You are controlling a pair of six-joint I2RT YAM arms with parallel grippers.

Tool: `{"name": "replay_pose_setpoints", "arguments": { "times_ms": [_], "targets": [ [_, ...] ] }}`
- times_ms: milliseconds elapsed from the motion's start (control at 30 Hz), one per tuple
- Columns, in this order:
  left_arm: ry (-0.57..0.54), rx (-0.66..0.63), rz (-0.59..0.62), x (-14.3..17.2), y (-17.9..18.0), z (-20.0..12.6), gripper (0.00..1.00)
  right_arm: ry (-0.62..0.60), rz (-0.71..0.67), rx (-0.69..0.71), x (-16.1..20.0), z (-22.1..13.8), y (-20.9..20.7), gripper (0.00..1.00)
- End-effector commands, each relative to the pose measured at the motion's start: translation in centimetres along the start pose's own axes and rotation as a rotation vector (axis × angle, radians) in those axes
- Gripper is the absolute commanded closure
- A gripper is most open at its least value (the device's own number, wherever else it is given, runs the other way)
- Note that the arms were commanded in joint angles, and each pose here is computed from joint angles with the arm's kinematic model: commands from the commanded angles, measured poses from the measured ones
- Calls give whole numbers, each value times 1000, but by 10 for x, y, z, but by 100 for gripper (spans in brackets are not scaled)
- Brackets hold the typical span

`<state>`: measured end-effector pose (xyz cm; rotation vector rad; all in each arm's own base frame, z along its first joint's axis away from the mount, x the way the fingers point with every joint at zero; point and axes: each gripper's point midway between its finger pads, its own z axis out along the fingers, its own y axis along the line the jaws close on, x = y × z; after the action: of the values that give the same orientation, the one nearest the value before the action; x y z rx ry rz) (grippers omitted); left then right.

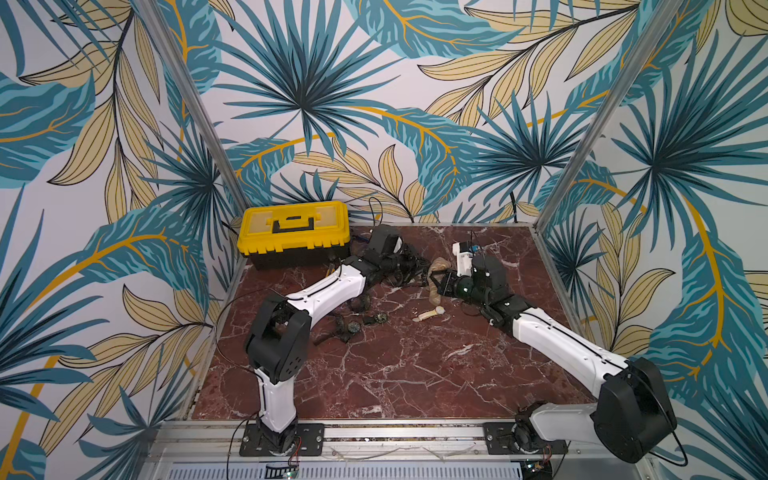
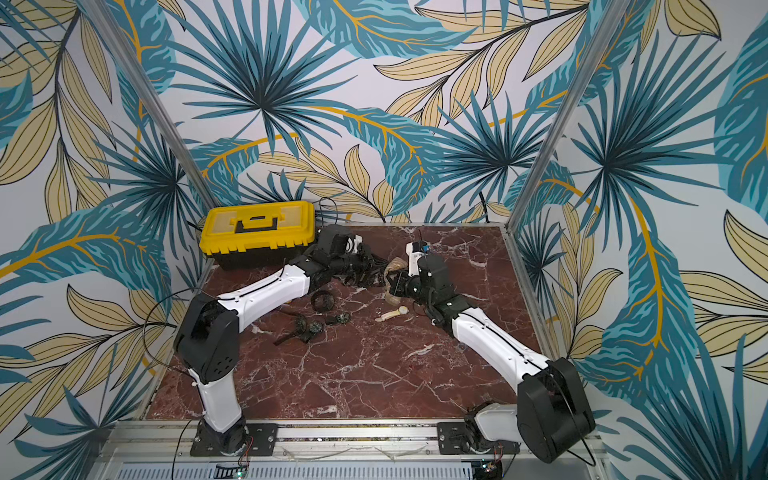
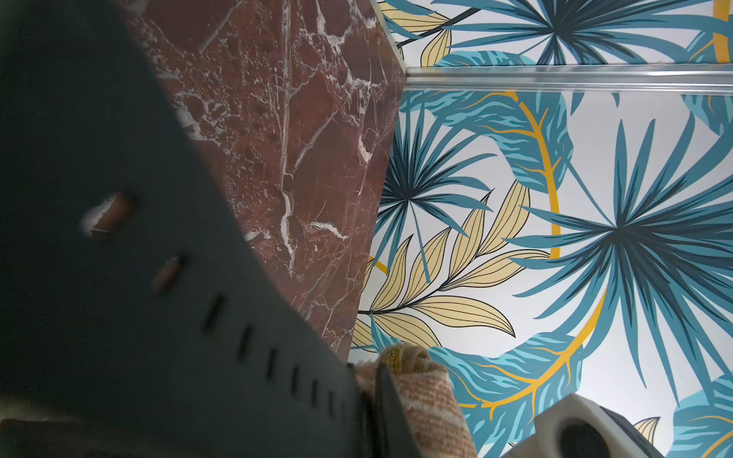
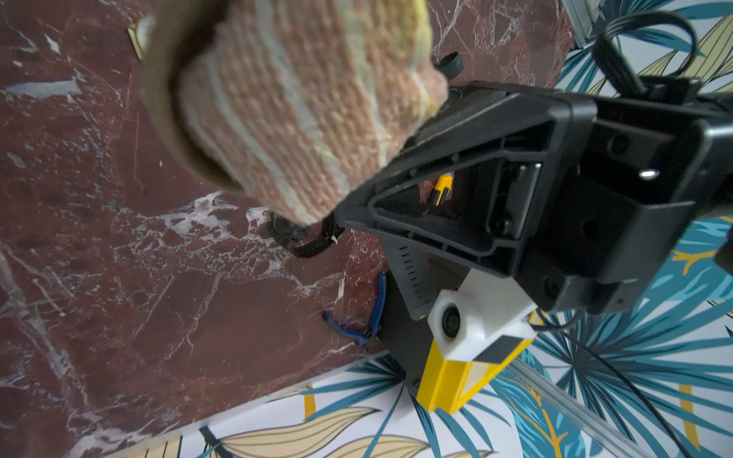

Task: Wipe the watch dial
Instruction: Wipe the dirt from the watch dial.

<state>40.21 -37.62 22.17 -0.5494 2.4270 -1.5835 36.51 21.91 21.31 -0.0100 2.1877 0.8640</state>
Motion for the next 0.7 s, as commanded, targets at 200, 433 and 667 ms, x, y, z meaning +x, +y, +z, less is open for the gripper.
{"name": "replay_pose_setpoints", "arguments": {
  "times_ms": [200,433,667],
  "targets": [
    [176,223,119,59,-77,-24,100,307,-5,123,59,12,-9,98],
    [187,208,106,66,-68,-27,100,168,-17,333,22,3,-34,100],
    [213,177,80,75,-54,-19,100,-24,-69,394,-23,-20,-30,100]
  ]
}}
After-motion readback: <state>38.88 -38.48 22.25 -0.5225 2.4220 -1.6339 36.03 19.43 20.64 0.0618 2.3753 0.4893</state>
